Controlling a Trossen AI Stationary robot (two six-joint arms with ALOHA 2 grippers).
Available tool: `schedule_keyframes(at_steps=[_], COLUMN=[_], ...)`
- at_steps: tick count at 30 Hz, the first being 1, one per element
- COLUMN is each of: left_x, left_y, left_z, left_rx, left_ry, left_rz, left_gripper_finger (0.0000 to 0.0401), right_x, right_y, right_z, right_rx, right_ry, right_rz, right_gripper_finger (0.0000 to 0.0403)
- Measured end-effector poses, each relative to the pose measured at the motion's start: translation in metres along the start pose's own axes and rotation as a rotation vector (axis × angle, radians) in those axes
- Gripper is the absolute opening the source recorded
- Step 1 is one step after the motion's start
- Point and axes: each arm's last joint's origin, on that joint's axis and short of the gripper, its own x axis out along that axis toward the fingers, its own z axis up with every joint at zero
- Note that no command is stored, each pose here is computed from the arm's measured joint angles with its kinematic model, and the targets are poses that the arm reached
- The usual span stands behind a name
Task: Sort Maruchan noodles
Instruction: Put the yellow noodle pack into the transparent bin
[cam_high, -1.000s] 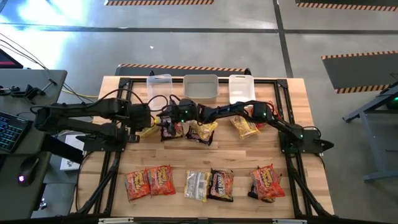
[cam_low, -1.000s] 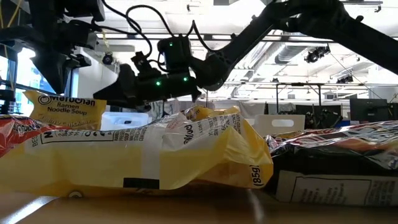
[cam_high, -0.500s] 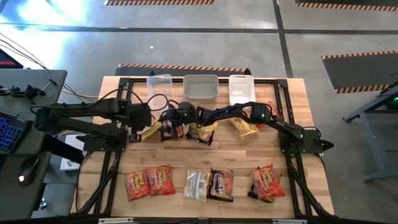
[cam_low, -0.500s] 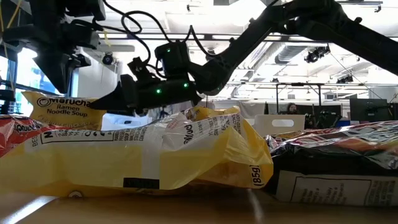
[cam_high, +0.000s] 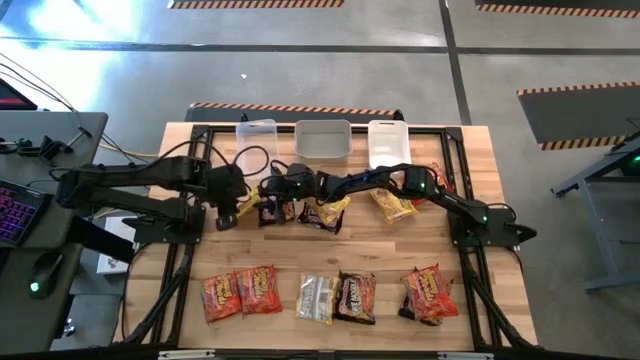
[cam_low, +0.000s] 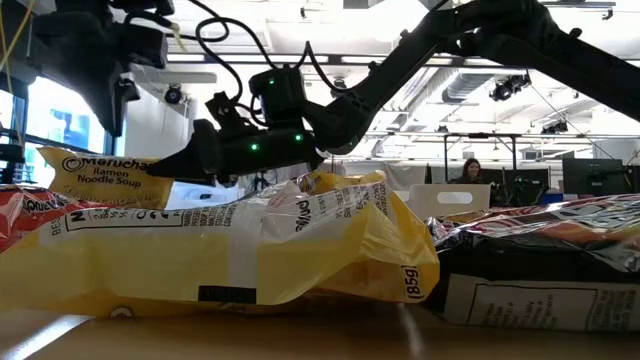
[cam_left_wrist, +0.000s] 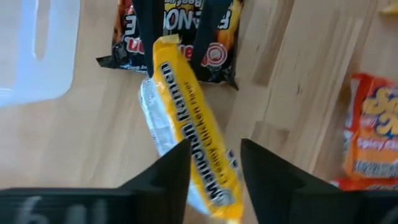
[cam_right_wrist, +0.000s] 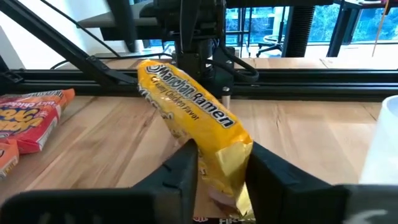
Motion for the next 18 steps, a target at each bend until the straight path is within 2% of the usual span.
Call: schedule_keyframes(at_steps=[5,9,12,18], left_x=[0.01,0.022,0.029,0.045], left_y=[-0.007,-0.01,-0.011,-0.012], left_z=[0.005,0.009,0.012,0.017], left_rx=[0.015,0.056,0.105,0.136], left_ry=[0.046,0.087,0.121,0.2], left_rz=[0.047,0.143,0.205,0.247], left_gripper_finger=[0.0203,0.0237,0.0252,0.0257], right_x=[0.0,0.0,0.0,0.0], right_y=[0.0,-0.001,-0.001,0.0], right_z=[0.0,0.0,0.0,0.0], right_rx=[0.008,0.009,0.009,0.009], right_ry=[-0.002,-0.003,-0.003,-0.004], right_rz=[0.0,-0.001,-0.001,-0.001], right_gripper_finger=[0.0064,0.0053,0.005,0.005])
